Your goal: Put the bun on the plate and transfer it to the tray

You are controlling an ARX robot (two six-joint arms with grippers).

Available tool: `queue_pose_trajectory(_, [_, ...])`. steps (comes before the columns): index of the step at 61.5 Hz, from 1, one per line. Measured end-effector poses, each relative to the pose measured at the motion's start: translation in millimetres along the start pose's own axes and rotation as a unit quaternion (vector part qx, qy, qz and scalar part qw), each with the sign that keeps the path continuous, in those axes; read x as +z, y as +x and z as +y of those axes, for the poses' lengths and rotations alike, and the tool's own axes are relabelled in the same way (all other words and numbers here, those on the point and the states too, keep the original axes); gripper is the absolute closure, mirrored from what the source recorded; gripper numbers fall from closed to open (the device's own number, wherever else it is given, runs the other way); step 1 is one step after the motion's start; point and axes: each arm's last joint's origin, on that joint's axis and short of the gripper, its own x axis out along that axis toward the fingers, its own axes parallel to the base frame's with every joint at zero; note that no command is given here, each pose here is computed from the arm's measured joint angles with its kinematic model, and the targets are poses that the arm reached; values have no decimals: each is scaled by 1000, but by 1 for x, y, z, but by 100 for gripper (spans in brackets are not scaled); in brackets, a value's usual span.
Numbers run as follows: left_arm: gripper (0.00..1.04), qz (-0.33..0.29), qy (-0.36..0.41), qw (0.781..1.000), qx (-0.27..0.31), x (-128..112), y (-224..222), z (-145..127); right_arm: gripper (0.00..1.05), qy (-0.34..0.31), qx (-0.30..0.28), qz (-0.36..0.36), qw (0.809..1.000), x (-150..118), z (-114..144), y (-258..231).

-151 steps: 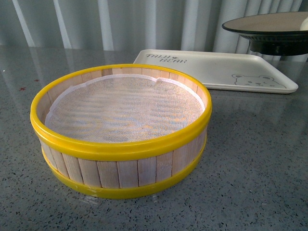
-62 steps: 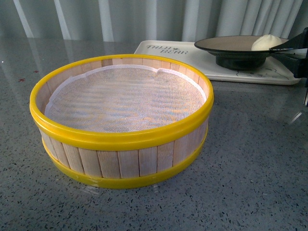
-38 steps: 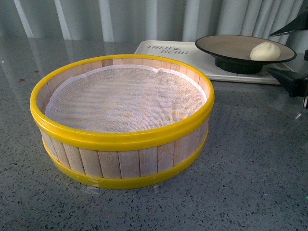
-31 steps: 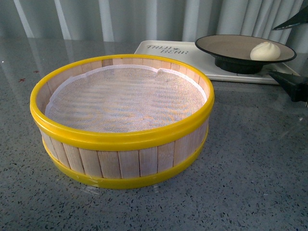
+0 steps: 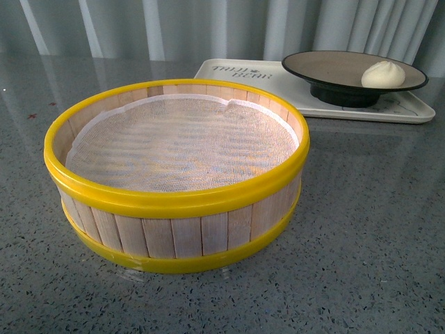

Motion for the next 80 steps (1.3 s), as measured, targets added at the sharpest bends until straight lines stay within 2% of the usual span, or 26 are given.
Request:
queue_pose_trajectory(5, [7,0,0,1000,0,0,0,0,9,-95,-9,-90,991,15,11,-25])
queue_pose_trajectory(11, [7,0,0,1000,0,0,0,0,9,-184,-12,-146,972,19,18,-46])
queue_pose_trajectory(14, [7,0,0,1000,0,0,0,0,17,-263,8,-117,958,14,18,-57])
queue_pose_trajectory(15, [7,0,0,1000,0,0,0,0,21,-303,12,-109,947,10,17,-61])
queue_pose_trajectory(18, [7,0,0,1000,0,0,0,0,28,-355,18,-102,929,0,13,-69])
queue_pose_trajectory(19, [7,0,0,1000,0,0,0,0,31,-386,18,-100,917,-5,11,-71])
queue_pose_trajectory(26, [7,0,0,1000,0,0,0,0,51,-466,18,-95,879,-28,-4,-80])
queue_pose_trajectory(37, [7,0,0,1000,0,0,0,0,80,-493,4,-90,866,-53,-26,-88])
queue_pose_trajectory(43, [7,0,0,1000,0,0,0,0,104,-500,7,-90,861,-68,-36,-95])
queue_pose_trajectory(57, [7,0,0,1000,0,0,0,0,103,-501,-4,-98,860,-89,-48,-105])
queue_pose_trajectory(63, [7,0,0,1000,0,0,0,0,103,-504,11,-90,859,-97,-50,-108])
queue_pose_trajectory(80, [7,0,0,1000,0,0,0,0,103,-504,9,-91,859,-104,-61,-116])
